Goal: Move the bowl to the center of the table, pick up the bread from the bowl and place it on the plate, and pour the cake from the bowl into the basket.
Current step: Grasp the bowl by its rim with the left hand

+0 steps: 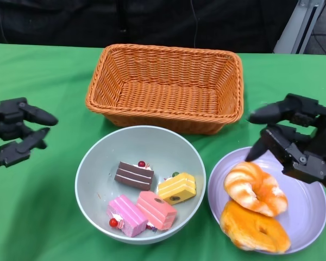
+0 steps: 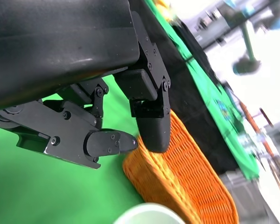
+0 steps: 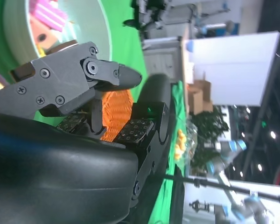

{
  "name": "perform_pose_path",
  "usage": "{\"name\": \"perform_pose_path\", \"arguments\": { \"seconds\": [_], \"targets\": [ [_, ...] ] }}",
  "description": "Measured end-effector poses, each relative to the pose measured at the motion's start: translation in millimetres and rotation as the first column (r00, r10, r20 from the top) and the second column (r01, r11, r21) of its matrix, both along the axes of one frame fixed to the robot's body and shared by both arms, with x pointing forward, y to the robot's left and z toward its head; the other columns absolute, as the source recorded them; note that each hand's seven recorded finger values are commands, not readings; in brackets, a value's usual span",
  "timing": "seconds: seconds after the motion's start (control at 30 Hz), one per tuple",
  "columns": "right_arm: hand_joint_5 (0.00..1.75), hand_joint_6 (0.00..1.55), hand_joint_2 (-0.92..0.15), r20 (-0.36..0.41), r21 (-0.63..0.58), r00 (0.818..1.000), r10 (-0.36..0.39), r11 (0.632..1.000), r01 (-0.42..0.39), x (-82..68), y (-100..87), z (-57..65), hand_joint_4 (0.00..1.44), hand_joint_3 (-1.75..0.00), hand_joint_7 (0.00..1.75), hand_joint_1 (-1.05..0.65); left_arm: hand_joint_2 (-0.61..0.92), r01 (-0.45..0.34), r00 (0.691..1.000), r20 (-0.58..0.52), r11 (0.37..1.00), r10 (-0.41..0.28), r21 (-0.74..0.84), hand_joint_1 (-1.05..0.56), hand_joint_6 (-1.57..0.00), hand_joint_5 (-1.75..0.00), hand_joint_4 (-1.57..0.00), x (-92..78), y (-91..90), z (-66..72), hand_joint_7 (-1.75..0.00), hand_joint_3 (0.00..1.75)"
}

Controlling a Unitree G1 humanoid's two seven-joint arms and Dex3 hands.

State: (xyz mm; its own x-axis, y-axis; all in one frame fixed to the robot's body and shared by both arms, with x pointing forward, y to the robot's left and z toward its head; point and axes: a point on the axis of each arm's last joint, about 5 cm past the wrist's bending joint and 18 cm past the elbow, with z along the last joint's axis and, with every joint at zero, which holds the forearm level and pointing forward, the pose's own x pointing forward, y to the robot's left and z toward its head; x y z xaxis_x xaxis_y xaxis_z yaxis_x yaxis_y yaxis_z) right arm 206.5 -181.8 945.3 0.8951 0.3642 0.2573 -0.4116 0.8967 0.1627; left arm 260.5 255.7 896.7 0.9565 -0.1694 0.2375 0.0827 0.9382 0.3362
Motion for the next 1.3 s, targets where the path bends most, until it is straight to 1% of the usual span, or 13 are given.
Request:
{"name": "perform_pose_path", "arguments": {
  "seconds": [0.07, 0.17, 0.2, 0.37, 0.43, 0.5, 0.77, 0.9, 0.97, 1.0, 1.03, 1.13, 1.3],
  "targets": [
    [1.64, 0.72, -0.76, -0.008, 0.019, 1.000, -0.007, 1.000, 0.007, -2.1, -1.7, -0.8, 0.74, -0.88, 1.24, -0.08, 0.91, 0.096, 0.995, -0.002, 0.993, -0.096, 0.066, -0.41, -0.71, -0.32, -0.65, -3.0, 1.7, 6.7, -0.04, 0.10],
    [1.67, 0.71, -0.76, -0.027, 0.038, 0.999, -0.026, 0.999, 0.027, -4.8, -4.7, -2.7, 0.75, -0.88, 1.25, -0.07, 0.92, 0.224, 0.974, -0.025, 0.962, -0.223, 0.152, -0.47, -0.58, -0.18, -0.55, -6.8, 2.5, 17.3, -0.01, 0.08],
    [1.68, 0.71, -0.76, -0.032, 0.047, 0.999, -0.028, 0.998, 0.030, -5.4, -5.3, -3.0, 0.73, -0.90, 1.26, -0.07, 0.92, 0.254, 0.967, -0.035, 0.953, -0.251, 0.168, -0.51, -0.49, -0.12, -0.46, -8.0, 2.6, 20.7, 0.00, 0.08],
    [1.72, 0.68, -0.72, -0.051, 0.063, 0.998, -0.042, 0.997, 0.045, -7.6, -7.1, -4.8, 0.72, -0.95, 1.32, -0.07, 0.92, 0.395, 0.918, -0.098, 0.875, -0.383, 0.278, -0.60, -0.34, -0.01, -0.30, -15.6, 3.9, 38.9, 0.00, 0.09],
    [1.74, 0.67, -0.72, -0.052, 0.067, 0.998, -0.047, 0.996, 0.051, -8.1, -8.3, -5.1, 0.70, -0.95, 1.33, -0.09, 0.92, 0.465, 0.883, -0.115, 0.812, -0.455, 0.352, -0.61, -0.34, -0.01, -0.29, -19.6, 3.4, 49.2, -0.01, 0.08],
    [1.75, 0.66, -0.72, -0.054, 0.074, 0.997, -0.050, 0.996, 0.054, -8.6, -9.1, -5.4, 0.69, -0.95, 1.34, -0.09, 0.92, 0.500, 0.857, -0.113, 0.759, -0.503, 0.416, -0.59, -0.37, -0.03, -0.33, -24.1, 4.0, 57.8, -0.02, 0.07],
    [1.75, 0.65, -0.72, -0.079, 0.089, 0.995, -0.062, 0.994, 0.069, -9.6, -12.0, -6.6, 0.69, -0.90, 1.36, -0.09, 0.90, 0.506, 0.805, -0.023, 0.666, -0.592, 0.549, -0.42, -0.55, -0.07, -0.56, -38.3, 6.4, 63.5, -0.04, 0.01],
    [1.75, 0.65, -0.74, -0.097, 0.099, 0.993, -0.067, 0.992, 0.077, -9.9, -13.0, -7.3, 0.68, -0.87, 1.35, -0.09, 0.89, 0.486, 0.770, 0.015, 0.602, -0.638, 0.633, -0.42, -0.65, -0.07, -0.65, -41.7, 8.6, 60.5, -0.05, 0.00],
    [1.75, 0.66, -0.74, -0.099, 0.106, 0.993, -0.064, 0.992, 0.075, -9.9, -13.1, -7.4, 0.68, -0.86, 1.35, -0.09, 0.89, 0.485, 0.763, 0.021, 0.594, -0.646, 0.642, -0.41, -0.66, -0.07, -0.66, -42.1, 9.4, 57.9, -0.04, 0.00],
    [1.75, 0.67, -0.74, -0.103, 0.109, 0.993, -0.065, 0.991, 0.076, -10.0, -13.0, -7.4, 0.68, -0.84, 1.34, -0.09, 0.84, 0.470, 0.759, 0.036, 0.586, -0.650, 0.661, -0.39, -0.78, -0.08, -0.79, -42.0, 9.5, 56.9, -0.05, 0.00],
    [1.75, 0.68, -0.74, -0.110, 0.113, 0.992, -0.068, 0.990, 0.080, -10.1, -12.8, -7.5, 0.68, -0.83, 1.33, -0.10, 0.83, 0.444, 0.751, 0.062, 0.573, -0.657, 0.689, -0.38, -0.83, -0.07, -0.84, -41.7, 9.2, 56.2, -0.04, 0.00],
    [1.75, 0.68, -0.75, -0.121, 0.121, 0.990, -0.077, 0.988, 0.092, -10.4, -12.2, -7.7, 0.68, -0.82, 1.31, -0.10, 0.81, 0.379, 0.721, 0.144, 0.560, -0.678, 0.737, -0.38, -0.87, -0.05, -0.89, -40.5, 6.7, 54.1, -0.03, 0.00],
    [1.74, 0.69, -0.76, -0.134, 0.122, 0.988, -0.081, 0.988, 0.098, -10.8, -12.1, -8.4, 0.68, -0.81, 1.31, -0.10, 0.82, 0.355, 0.720, 0.170, 0.567, -0.673, 0.744, -0.37, -0.91, -0.05, -0.94, -39.3, 6.8, 49.2, -0.04, 0.00]
  ]
}}
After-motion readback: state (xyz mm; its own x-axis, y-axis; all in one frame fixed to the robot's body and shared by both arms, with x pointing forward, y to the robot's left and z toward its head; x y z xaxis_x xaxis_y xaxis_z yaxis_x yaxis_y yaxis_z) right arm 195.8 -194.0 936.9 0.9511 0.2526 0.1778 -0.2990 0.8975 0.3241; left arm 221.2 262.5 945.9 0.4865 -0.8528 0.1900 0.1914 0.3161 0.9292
